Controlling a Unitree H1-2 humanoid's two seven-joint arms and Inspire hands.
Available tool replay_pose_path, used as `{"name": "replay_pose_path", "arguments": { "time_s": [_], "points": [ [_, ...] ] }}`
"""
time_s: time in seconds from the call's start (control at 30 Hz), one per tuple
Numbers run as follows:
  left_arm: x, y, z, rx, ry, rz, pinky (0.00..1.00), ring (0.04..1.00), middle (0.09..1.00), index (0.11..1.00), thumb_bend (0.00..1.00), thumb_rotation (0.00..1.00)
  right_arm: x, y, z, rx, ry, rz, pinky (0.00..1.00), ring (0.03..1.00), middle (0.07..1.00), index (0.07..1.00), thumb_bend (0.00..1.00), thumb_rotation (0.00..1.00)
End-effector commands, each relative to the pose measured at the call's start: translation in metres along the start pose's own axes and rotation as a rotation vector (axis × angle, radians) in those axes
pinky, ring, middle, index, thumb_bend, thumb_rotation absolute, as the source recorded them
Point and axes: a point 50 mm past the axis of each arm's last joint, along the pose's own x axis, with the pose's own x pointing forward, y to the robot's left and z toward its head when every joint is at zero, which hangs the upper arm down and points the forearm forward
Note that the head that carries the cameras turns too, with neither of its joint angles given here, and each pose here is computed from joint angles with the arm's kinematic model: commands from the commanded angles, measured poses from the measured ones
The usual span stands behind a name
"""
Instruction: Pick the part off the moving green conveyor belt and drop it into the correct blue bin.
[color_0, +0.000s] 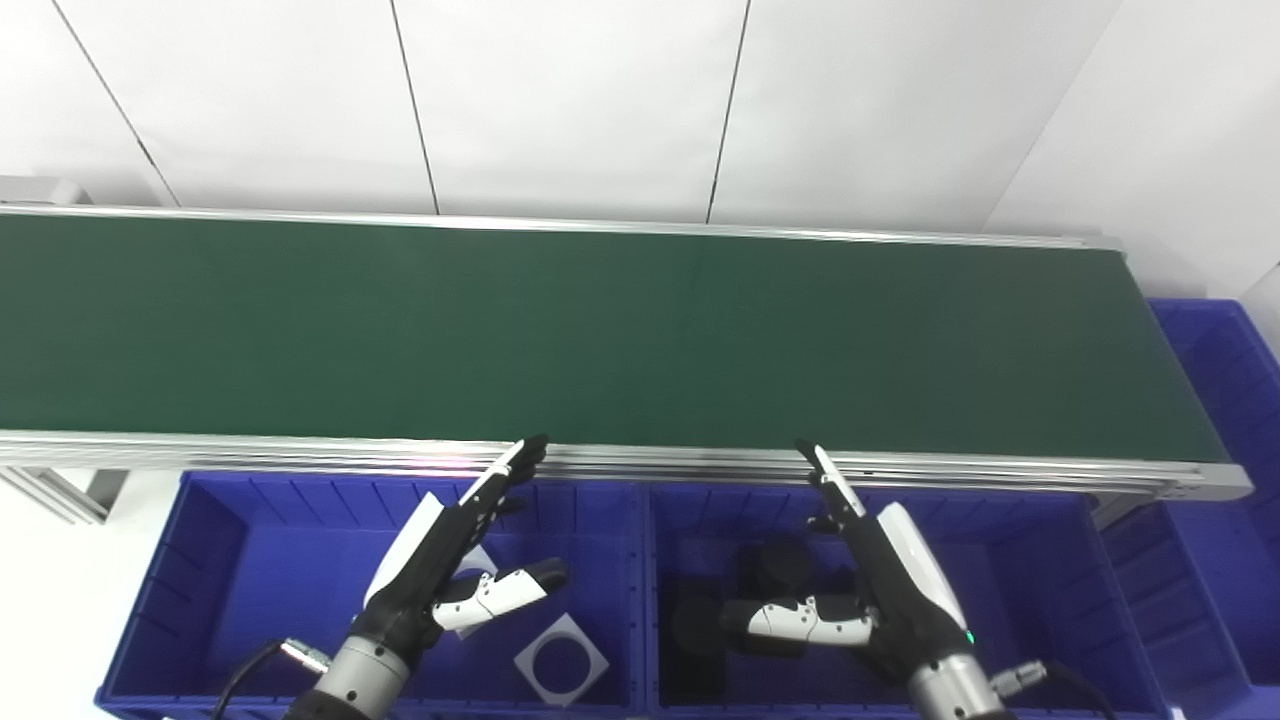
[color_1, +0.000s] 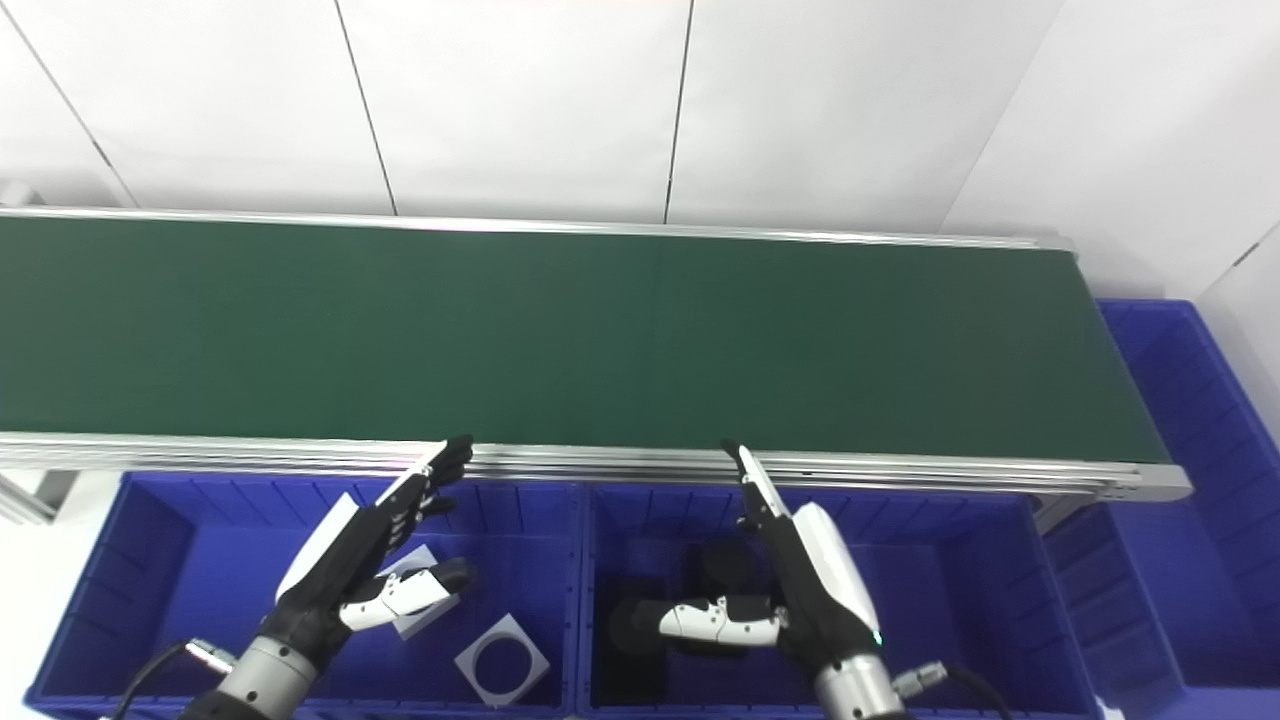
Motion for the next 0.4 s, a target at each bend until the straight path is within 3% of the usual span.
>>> {"name": "replay_pose_path", "arguments": {
  "time_s": [0.0, 0.37],
  "points": [
    [0.0009, 0.0034, 0.0085, -0.009, -0.078, 0.036, 0.89, 0.96, 0.964, 0.959, 0.7, 0.72, -0.0009, -0.0039, 0.0121, 0.061, -0.103, 0.0, 0.89, 0.972, 1.0, 1.0, 0.89, 0.36],
    [-0.0049, 0.002, 0.0057, -0.039, -0.093, 0.05, 0.86, 0.95, 0.967, 0.955, 0.71, 0.73, 0.001, 0.0003, 0.0025, 0.147, -0.076, 0.025, 0.89, 0.941, 0.97, 1.0, 0.88, 0.35]
  ]
}}
